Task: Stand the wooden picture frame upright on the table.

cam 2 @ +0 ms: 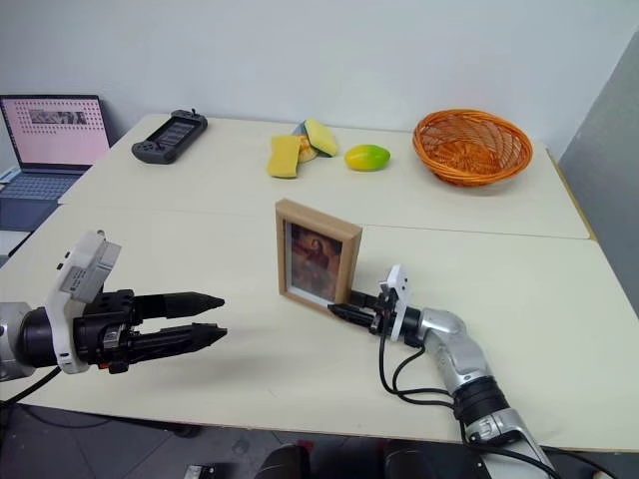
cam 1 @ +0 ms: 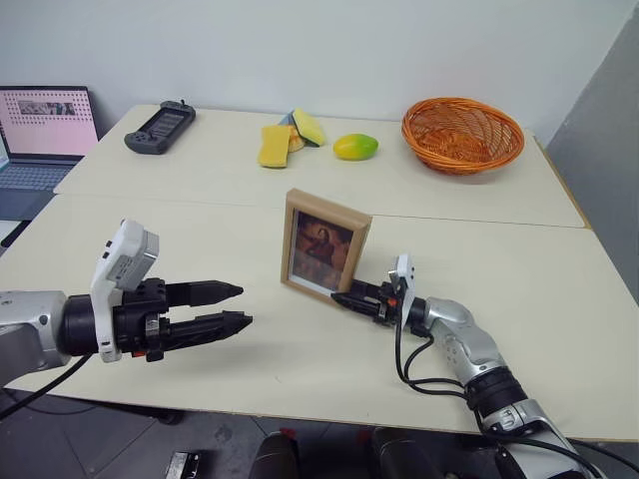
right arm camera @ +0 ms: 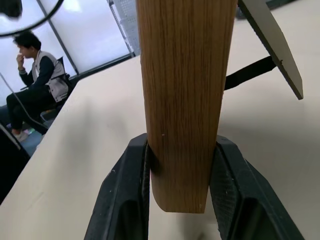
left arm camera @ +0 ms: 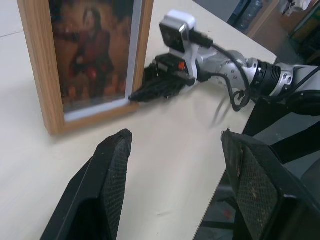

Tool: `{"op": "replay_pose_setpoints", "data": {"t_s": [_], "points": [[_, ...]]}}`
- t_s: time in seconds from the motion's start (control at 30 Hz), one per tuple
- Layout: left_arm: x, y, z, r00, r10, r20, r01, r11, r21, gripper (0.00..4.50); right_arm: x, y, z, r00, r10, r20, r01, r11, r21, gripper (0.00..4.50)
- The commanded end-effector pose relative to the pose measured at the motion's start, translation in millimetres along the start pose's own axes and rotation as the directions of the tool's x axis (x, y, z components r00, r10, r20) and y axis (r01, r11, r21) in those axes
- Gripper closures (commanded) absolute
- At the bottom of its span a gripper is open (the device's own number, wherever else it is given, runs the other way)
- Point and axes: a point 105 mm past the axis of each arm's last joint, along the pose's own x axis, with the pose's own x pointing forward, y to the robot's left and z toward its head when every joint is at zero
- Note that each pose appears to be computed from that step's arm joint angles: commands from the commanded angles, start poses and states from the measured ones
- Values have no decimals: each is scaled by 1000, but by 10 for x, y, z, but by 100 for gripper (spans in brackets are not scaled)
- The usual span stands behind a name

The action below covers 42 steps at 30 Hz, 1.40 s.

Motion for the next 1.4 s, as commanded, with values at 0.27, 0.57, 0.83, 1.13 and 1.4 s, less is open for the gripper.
{"op": "replay_pose_setpoints", "data": {"t_s": [0.27, 0.57, 0.83, 1.13, 1.4], "points": [[-126, 41, 35, 997, 66, -31, -64, 996, 62, 145, -42, -81, -4, 1000, -16, 9, 17, 999, -39, 321], [-117, 62, 117, 998, 64, -10, -63, 994, 85, 145, -34, -130, -54, 999, -35, -13, 35, 999, 10, 321], [-92, 67, 145, 998, 60, 4, -60, 995, 82, 141, -20, -171, -27, 998, -57, -12, 58, 998, 10, 192], [-55, 68, 155, 999, 50, 10, -51, 995, 82, 141, -52, -178, -29, 998, -61, -30, 60, 998, -6, 106], [8, 70, 147, 999, 47, 12, -48, 996, 80, 141, -216, -213, 39, 995, -91, -51, 89, 995, -43, 106]]}}
